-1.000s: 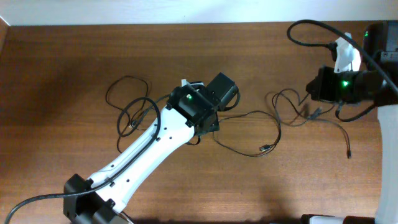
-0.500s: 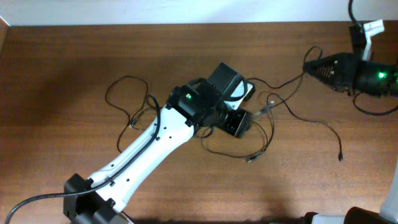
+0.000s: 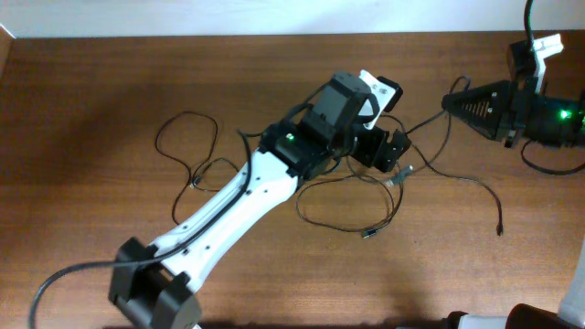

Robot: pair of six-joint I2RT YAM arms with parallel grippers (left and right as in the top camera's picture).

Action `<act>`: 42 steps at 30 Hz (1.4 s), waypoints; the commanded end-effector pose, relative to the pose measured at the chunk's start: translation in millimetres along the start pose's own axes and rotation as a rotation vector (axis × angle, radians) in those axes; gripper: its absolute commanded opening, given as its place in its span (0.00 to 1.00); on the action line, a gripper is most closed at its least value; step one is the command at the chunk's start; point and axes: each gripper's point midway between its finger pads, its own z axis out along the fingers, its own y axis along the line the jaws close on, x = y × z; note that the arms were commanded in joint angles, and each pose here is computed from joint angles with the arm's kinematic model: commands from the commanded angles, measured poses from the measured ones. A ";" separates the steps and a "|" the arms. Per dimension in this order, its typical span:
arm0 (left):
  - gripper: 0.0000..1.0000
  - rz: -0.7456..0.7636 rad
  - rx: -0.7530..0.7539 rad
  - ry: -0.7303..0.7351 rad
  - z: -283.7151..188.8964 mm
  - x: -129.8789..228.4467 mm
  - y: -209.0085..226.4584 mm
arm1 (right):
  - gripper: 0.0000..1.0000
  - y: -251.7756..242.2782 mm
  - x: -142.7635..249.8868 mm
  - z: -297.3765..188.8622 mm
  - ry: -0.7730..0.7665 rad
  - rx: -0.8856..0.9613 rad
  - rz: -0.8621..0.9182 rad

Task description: Untangle cables

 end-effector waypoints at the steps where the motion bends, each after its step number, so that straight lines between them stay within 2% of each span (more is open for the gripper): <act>1: 0.89 0.025 0.019 -0.015 23.6 -0.4 -1.7 | 0.04 8.0 -0.2 -1.5 -0.001 -0.031 -0.021; 2: 0.78 0.034 0.025 -0.048 24.6 -8.4 -3.0 | 0.04 8.0 -0.2 -1.5 -0.001 -0.031 -0.020; 3: 0.74 0.035 0.028 -0.068 24.3 -13.4 -3.8 | 0.04 8.0 -0.2 -1.5 -0.001 -0.031 -0.021; 5: 0.77 0.046 0.031 -0.106 23.4 -22.6 -5.2 | 0.04 7.8 -0.2 -1.5 -0.001 -0.030 -0.021; 7: 0.76 0.047 0.027 -0.123 22.9 -26.8 -4.4 | 0.04 6.6 -0.4 -1.4 -0.002 -0.023 -0.021; 8: 0.66 0.037 0.023 -0.139 22.0 -31.0 -2.8 | 0.04 6.6 -0.4 -1.4 -0.002 -0.023 -0.025; 9: 0.64 -0.051 0.001 -0.157 20.3 -35.7 6.1 | 0.04 4.3 0.0 -1.4 -0.002 -0.010 -0.020; 10: 0.64 -0.134 -0.005 -0.171 18.2 -39.5 14.1 | 0.04 0.8 2.0 -1.4 0.001 0.009 -0.009; 12: 0.76 -0.298 0.020 -0.184 13.6 -45.1 25.0 | 0.04 -1.2 6.1 -1.5 0.011 0.020 -0.034; 17: 0.72 -0.434 0.385 -0.190 -17.0 -75.0 5.8 | 0.04 -17.2 9.7 -2.0 0.018 0.112 -0.017; 20: 0.70 -0.363 0.607 -0.207 -45.8 -92.8 -18.8 | 0.04 -32.2 8.6 -4.4 0.014 0.200 -0.020; 22: 0.65 -0.334 0.696 -0.198 -57.7 -96.2 -32.8 | 0.04 -40.5 6.4 -6.2 0.008 0.250 -0.031; 24: 0.61 -0.276 0.804 -0.157 -71.4 -91.8 -51.1 | 0.04 -47.5 -1.5 -8.3 -0.013 0.294 -0.071; 25: 0.61 -0.263 0.834 -0.129 -74.1 -87.0 -56.2 | 0.04 -51.3 -5.1 -9.6 -0.023 0.319 -0.088; 26: 0.64 -0.261 0.845 -0.048 -69.5 -67.5 -56.7 | 0.04 -51.8 -6.7 -9.9 -0.028 0.323 -0.089; 27: 0.64 -0.260 0.820 -0.032 -63.9 -60.2 -52.9 | 0.04 -46.4 -5.9 -8.2 -0.026 0.290 -0.084; 28: 0.66 -0.282 0.719 -0.004 -47.2 -44.8 -38.2 | 0.04 -34.2 -3.7 -4.9 -0.018 0.216 -0.081; 29: 0.68 -0.327 0.595 0.031 -31.7 -29.1 -20.6 | 0.04 -22.0 -2.2 -2.6 -0.012 0.143 -0.081; 30: 0.70 -0.377 0.399 0.087 -14.4 -4.3 7.2 | 0.04 -10.4 -1.3 -1.4 -0.007 0.075 -0.084; 31: 0.72 -0.394 0.268 0.129 -7.2 13.6 25.4 | 0.04 -8.4 -2.2 -1.3 -0.009 0.064 -0.092; 33: 0.90 -0.379 0.083 0.215 -3.6 45.3 48.9 | 0.04 -6.8 -11.5 -1.4 -0.033 0.061 -0.119; 36: 0.99 -0.344 0.019 0.299 -6.9 68.8 53.9 | 0.04 0.6 -36.6 -2.8 -0.099 0.045 -0.087; 40: 0.99 -0.292 0.021 0.376 -13.4 87.6 52.7 | 0.04 12.6 -59.5 -5.5 -0.161 0.018 -0.098; 42: 0.99 -0.218 0.035 0.394 -15.2 92.1 52.2 | 0.04 9.8 -61.3 -5.8 -0.170 0.035 -0.097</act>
